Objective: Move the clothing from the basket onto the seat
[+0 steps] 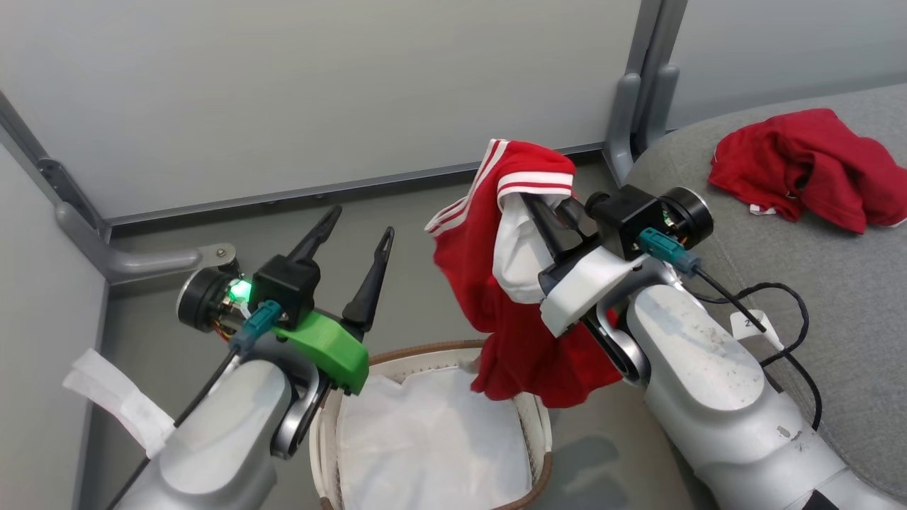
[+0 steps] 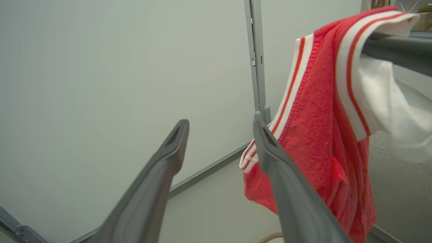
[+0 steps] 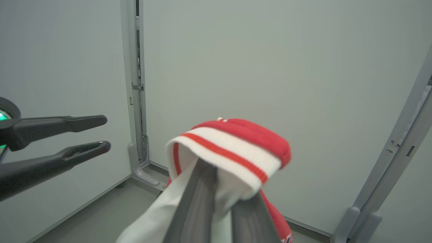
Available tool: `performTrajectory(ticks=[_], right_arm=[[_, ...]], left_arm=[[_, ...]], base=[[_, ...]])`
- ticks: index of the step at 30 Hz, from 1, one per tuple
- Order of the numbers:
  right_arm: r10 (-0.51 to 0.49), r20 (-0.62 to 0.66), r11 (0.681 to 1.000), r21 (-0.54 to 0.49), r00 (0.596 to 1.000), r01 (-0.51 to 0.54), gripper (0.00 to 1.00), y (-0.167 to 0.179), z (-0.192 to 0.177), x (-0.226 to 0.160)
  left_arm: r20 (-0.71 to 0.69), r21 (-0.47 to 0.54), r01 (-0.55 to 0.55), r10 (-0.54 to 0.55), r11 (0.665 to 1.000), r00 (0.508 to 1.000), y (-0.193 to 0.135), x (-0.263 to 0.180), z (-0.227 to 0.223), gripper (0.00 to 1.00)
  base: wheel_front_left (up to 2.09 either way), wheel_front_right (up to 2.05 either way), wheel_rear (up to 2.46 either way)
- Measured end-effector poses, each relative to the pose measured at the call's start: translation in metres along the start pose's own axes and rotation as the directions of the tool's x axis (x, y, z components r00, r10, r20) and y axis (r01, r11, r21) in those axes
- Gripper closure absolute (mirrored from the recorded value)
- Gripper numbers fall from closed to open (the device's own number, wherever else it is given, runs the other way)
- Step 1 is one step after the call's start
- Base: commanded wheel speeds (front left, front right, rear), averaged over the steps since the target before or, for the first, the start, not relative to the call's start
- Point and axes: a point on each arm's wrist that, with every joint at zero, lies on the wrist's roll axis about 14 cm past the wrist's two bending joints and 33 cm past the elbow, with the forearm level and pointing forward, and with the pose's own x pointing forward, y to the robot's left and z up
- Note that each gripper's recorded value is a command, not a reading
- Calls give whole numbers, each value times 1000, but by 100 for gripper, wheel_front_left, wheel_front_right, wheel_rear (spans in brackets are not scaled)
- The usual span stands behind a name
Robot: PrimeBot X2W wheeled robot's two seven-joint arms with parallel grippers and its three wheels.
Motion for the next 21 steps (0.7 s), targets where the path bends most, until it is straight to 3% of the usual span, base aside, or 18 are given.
performTrajectory(ticks=[12, 21], right_arm=[[-114, -36, 991, -71, 993, 111, 100, -51, -9, -17], [-240, -33, 963, -137, 970, 233, 100, -103, -3, -42]], left_arm=[[-88, -114, 66, -76, 991, 993, -40, -12, -42, 0], [-106, -183, 167, -188, 969, 976, -79, 7, -60, 0]], base=[[0, 0, 0], [0, 0, 0]])
